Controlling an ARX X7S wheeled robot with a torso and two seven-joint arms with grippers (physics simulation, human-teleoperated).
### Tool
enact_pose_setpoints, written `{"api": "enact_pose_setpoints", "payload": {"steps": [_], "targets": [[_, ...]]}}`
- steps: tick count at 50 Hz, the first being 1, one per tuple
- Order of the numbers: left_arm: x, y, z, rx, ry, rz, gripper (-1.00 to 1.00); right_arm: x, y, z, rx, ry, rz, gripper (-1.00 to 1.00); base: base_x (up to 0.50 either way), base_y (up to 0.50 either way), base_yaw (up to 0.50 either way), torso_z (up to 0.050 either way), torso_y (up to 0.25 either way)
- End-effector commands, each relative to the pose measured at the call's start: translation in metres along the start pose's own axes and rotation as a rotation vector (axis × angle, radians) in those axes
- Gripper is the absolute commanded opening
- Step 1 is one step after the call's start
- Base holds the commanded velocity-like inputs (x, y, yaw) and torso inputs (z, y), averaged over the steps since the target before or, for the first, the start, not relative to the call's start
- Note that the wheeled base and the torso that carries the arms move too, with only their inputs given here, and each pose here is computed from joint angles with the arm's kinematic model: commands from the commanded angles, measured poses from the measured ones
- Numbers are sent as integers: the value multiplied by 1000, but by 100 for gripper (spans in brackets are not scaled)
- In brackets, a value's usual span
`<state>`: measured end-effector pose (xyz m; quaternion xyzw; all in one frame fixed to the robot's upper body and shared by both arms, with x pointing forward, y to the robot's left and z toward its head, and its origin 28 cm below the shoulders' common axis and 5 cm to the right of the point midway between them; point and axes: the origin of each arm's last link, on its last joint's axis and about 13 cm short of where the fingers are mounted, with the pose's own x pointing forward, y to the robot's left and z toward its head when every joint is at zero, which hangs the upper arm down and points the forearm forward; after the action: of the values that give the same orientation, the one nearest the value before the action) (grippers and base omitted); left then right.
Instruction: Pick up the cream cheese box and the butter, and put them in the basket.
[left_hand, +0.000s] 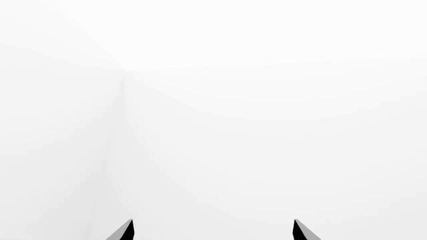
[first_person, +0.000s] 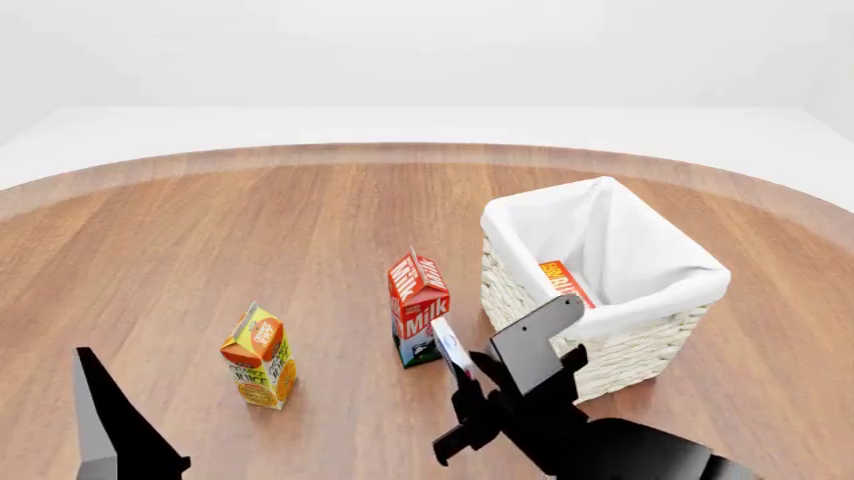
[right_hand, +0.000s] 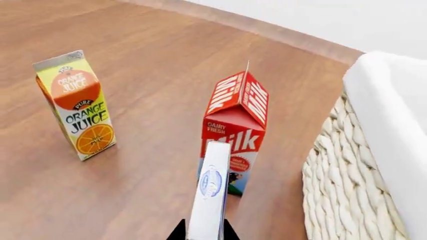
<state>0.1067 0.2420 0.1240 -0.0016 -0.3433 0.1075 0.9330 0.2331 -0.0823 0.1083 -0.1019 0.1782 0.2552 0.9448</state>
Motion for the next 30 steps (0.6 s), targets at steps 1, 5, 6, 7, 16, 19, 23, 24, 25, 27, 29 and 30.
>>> {"api": "enact_pose_setpoints", "payload": {"steps": [1, 5, 6, 7, 16, 19, 23, 24, 25, 27, 29, 30], "targets": [[1, 0, 0, 0, -1, 0, 100, -15, -2, 25, -40, -83, -33, -100, 0, 0, 0, 0, 0], [1, 0, 0, -1, 0, -1, 100, -19, -3, 33, -50, -100, -43, -100, 0, 0, 0, 0, 0], [1, 0, -1, -1, 0, 0, 100, -21, -3, 35, -55, -105, -45, -100, 0, 0, 0, 0, 0], [1, 0, 0, -2, -1, -1, 100, -21, -3, 37, -56, -108, -47, -100, 0, 0, 0, 0, 0], [2, -3, 8, -2, -1, -1, 100, -31, -4, 51, -63, -149, -59, -100, 0, 0, 0, 0, 0], [2, -4, 10, -3, -1, -2, 100, -36, -4, 57, -70, -164, -68, -100, 0, 0, 0, 0, 3], [1, -1, 3, -3, 0, -2, 100, -40, -8, 64, -67, -183, -79, -100, 0, 0, 0, 0, 0], [1, -1, 1, -5, 1, -2, 100, -42, -10, 68, -59, -195, -91, -100, 0, 0, 0, 0, 0], [1, -1, 2, -4, 1, -1, 100, -43, -11, 70, -58, -200, -93, -100, 0, 0, 0, 0, 0], [1, -1, 3, -4, 1, -2, 100, -46, -13, 74, -54, -213, -100, -100, 0, 0, 0, 0, 0], [1, -2, 5, -4, 1, -3, 100, -50, -14, 80, -56, -227, -110, -100, 0, 0, 0, 0, 0], [1, -2, 5, -5, 2, -3, 100, -51, -14, 81, -55, -231, -111, -100, 0, 0, 0, 0, 0]]}}
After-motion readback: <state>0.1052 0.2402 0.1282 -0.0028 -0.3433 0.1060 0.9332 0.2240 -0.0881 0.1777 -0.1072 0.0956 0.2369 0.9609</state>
